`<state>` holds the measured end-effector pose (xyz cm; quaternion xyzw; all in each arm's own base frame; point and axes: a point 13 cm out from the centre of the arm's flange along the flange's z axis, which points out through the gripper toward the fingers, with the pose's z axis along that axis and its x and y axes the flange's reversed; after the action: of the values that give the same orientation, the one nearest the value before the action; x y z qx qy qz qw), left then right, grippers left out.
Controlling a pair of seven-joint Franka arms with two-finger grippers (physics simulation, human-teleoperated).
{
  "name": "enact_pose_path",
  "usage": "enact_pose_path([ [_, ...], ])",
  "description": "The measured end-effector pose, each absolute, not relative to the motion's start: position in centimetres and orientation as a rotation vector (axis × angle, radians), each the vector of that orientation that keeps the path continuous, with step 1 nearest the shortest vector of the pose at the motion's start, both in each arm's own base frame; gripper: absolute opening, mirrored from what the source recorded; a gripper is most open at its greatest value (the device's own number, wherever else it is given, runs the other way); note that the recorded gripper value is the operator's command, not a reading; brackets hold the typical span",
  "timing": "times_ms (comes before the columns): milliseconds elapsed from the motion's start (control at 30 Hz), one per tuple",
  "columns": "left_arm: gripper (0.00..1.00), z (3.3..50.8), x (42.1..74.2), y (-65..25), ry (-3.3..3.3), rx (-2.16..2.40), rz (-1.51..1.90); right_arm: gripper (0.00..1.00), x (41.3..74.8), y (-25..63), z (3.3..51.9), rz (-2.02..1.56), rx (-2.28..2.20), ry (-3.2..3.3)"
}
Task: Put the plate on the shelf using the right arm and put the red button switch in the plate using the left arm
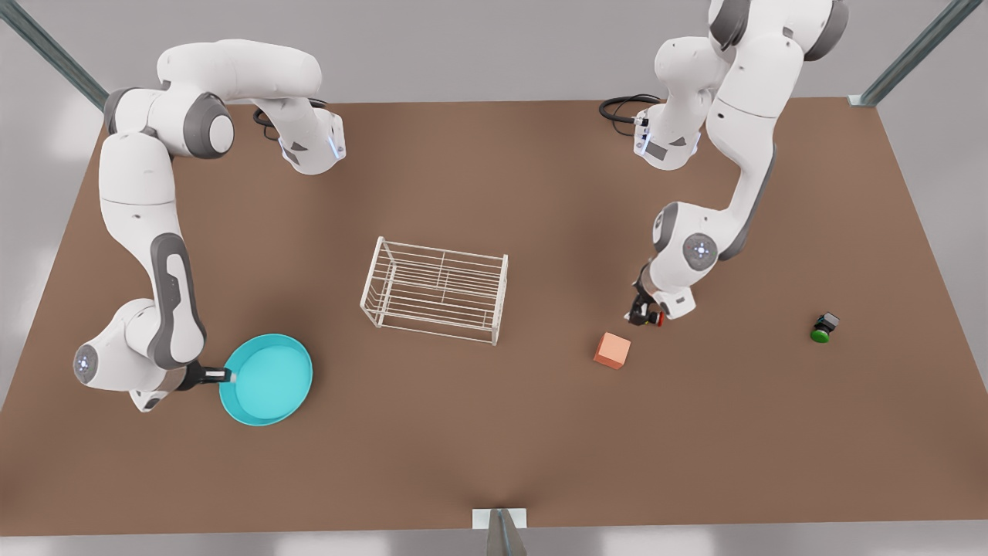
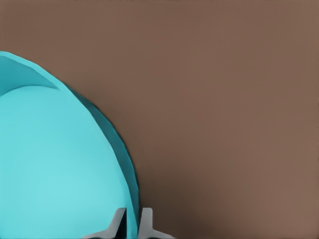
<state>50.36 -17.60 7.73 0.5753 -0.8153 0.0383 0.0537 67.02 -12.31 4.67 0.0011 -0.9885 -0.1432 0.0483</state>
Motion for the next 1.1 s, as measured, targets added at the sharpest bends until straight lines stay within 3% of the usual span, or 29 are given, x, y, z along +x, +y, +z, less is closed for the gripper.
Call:
enact_pose_path([
  [133,1.00,6.9,51.2,-18.9,-2.454,1.769,0.114,0.15,67.1,-12.4,4.8,-0.443,0.021,-3.020],
  [500,1.00,3.5,51.6,-17.9,-2.392,1.858,0.080,0.15,68.0,-12.8,10.6,-0.458,0.089,-3.058],
  [733,1.00,3.5,52.7,-17.0,-2.379,1.920,0.103,0.15,68.4,-11.4,17.7,-0.477,0.191,-3.086],
  [1100,1.00,3.0,53.2,-14.5,-2.387,1.965,0.077,0.15,65.0,-0.6,26.7,-0.478,0.436,-3.046],
])
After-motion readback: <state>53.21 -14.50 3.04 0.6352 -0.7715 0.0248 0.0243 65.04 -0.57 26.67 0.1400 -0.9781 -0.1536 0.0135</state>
